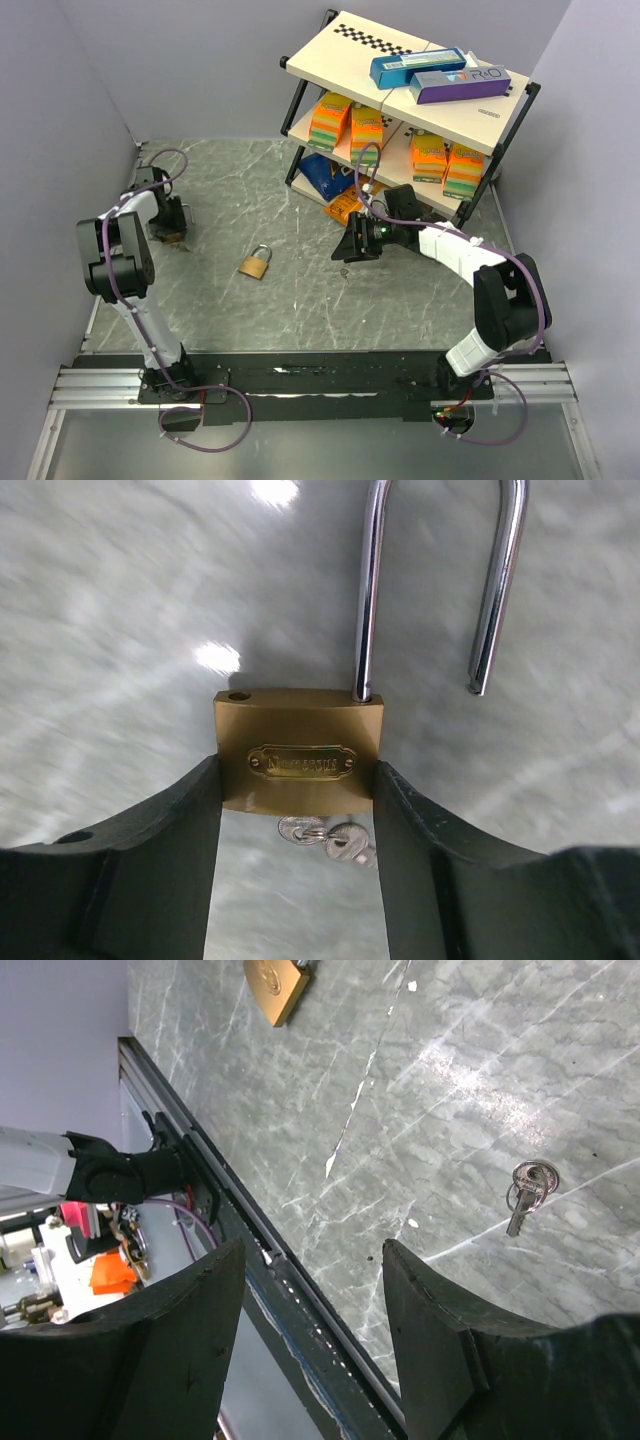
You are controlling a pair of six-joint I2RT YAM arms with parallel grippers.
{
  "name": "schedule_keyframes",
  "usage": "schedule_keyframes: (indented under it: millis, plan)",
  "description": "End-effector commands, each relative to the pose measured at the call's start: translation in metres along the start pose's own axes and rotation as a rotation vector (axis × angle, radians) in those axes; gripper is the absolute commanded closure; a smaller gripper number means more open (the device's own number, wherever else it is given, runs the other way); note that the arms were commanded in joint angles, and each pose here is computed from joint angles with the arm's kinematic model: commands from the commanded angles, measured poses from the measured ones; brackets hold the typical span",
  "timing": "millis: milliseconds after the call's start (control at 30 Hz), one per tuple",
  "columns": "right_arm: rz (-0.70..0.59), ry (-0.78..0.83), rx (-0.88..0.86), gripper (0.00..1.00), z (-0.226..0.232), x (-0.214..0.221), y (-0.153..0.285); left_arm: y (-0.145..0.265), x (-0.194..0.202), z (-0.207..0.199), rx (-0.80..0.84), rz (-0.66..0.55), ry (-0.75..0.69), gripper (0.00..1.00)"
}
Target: Unlock with the key
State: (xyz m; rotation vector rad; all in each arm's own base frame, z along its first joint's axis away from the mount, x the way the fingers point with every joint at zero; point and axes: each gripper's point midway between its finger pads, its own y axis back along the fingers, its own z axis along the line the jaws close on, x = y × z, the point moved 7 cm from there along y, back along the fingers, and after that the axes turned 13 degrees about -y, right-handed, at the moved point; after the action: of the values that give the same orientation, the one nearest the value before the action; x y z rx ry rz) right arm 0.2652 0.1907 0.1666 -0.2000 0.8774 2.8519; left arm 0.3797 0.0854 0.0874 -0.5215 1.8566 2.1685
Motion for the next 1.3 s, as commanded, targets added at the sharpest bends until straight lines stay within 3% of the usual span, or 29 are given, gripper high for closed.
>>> schedule_keyframes:
  millis: [0,300,433,633,667,800,833,867,967,1167,1267]
  plan:
    - [0.011,0.004,-0.007,0.36,-0.001,-0.005,-0.001,-0.017,-0.007,0.035,-0.096,-0.013,-0.033,0.99]
    - [0.027,-0.003,-0.006,0.37,-0.002,-0.006,-0.003,-0.036,-0.015,0.062,-0.064,-0.013,-0.013,0.99]
    - [0.031,-0.007,-0.006,0.37,-0.003,-0.006,-0.004,-0.042,-0.017,0.057,-0.009,-0.031,-0.029,0.92]
    - [0.029,-0.009,-0.009,0.37,-0.003,-0.006,-0.003,-0.039,-0.019,0.058,-0.033,-0.034,-0.002,0.63]
    - [0.029,-0.009,-0.008,0.37,-0.003,-0.005,-0.004,-0.036,-0.019,0.059,-0.04,-0.038,0.004,0.49]
    - [0.023,0.004,-0.021,0.37,0.0,-0.005,-0.003,-0.015,-0.025,0.06,-0.038,-0.099,0.005,0.25]
    - [0.018,0.007,-0.025,0.37,0.002,-0.006,-0.002,-0.011,-0.026,0.06,-0.041,-0.111,0.005,0.07]
    - [0.015,0.01,-0.026,0.37,0.002,-0.006,-0.001,-0.007,-0.023,0.057,-0.039,-0.114,0.044,0.04]
    - [-0.005,0.037,-0.027,0.37,0.007,-0.007,0.004,0.017,-0.03,0.055,-0.033,-0.189,0.056,0.01]
    - [-0.062,0.09,0.025,0.37,0.014,-0.005,0.019,0.082,-0.043,0.044,-0.072,-0.351,0.062,0.04]
    - [-0.129,0.136,0.147,0.37,0.01,-0.005,0.029,0.114,-0.043,0.026,-0.075,-0.398,0.05,0.04]
